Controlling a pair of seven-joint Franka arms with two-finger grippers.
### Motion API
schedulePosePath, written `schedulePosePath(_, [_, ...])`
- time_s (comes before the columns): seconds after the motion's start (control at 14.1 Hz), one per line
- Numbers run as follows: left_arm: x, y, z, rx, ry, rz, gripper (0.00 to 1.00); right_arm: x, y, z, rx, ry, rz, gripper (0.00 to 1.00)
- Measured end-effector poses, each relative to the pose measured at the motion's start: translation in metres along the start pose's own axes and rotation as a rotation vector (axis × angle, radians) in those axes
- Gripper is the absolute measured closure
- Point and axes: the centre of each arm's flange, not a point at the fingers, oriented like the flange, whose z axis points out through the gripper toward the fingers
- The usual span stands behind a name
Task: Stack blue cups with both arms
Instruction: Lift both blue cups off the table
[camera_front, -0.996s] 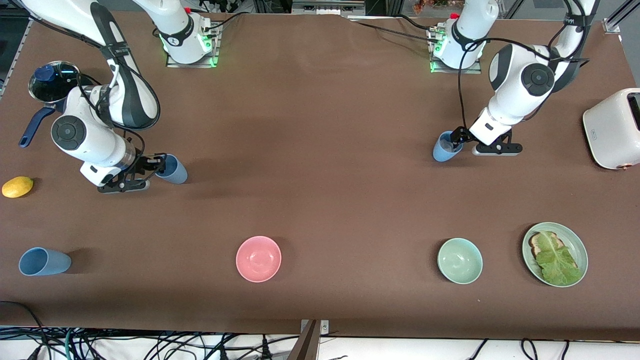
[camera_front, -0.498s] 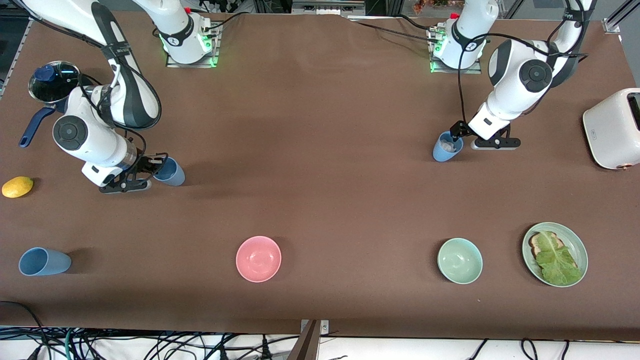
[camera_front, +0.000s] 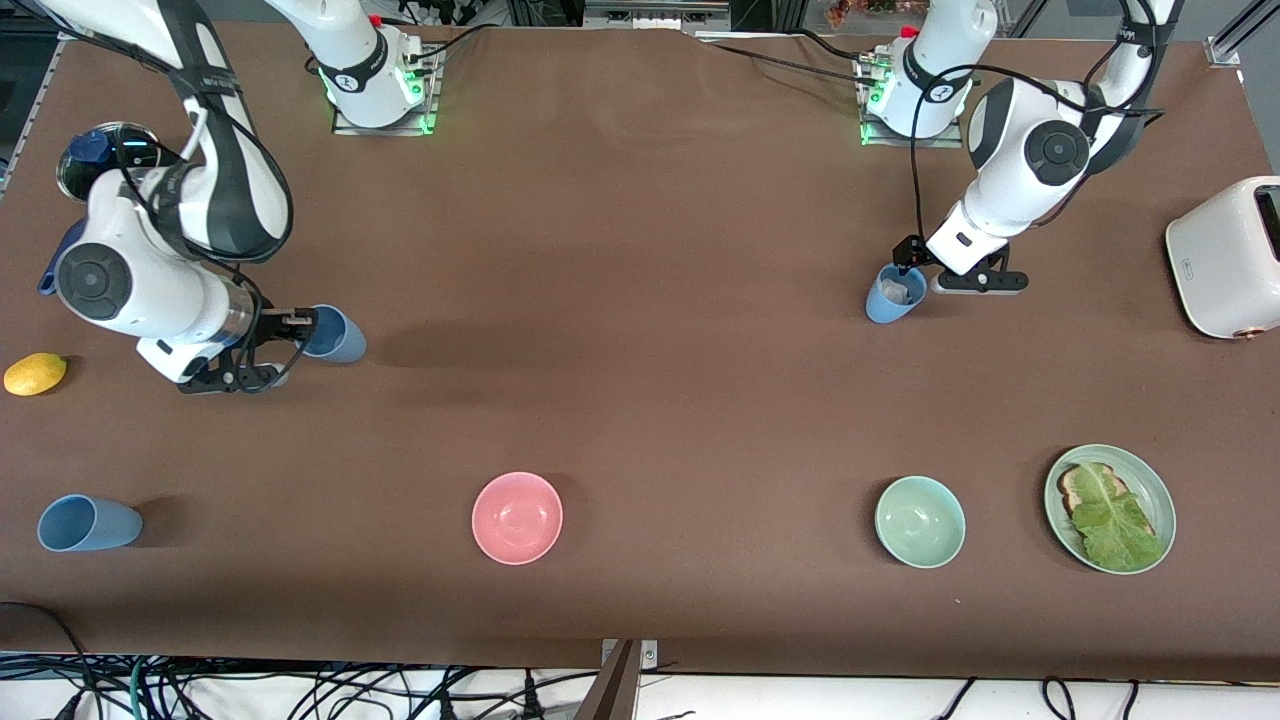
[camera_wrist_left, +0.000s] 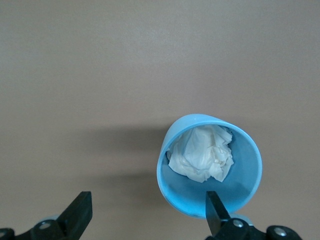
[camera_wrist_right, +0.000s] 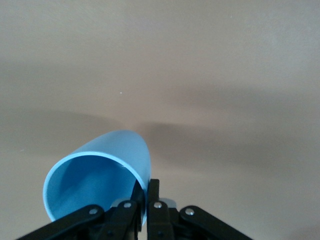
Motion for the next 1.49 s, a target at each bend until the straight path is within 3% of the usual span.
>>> schedulePosePath(0.43, [0.006, 0.001, 0.028, -0.012, 0.031, -0.001, 0.00, 0.000, 0.008, -0.049, 0.005, -0.042, 0.016, 0.95])
schedulePosePath(0.71, [0.007, 0.000, 0.045, -0.016, 0.023, -0.004, 0.02, 0.000, 0.010, -0.059, 0.005, -0.042, 0.018, 0.95])
schedulePosePath(1.28, [0.010, 0.000, 0.043, -0.018, 0.032, -0.011, 0.80, -0.007, 0.006, -0.098, 0.006, -0.076, 0.039, 0.95])
schedulePosePath(1.42, [0.013, 0.001, 0.039, -0.019, 0.046, -0.012, 0.95, -0.007, 0.006, -0.098, 0.006, -0.078, 0.039, 0.95])
schedulePosePath(1.49, [0.015, 0.001, 0.036, -0.021, 0.055, -0.016, 0.95, -0.007, 0.006, -0.098, 0.006, -0.079, 0.039, 0.95])
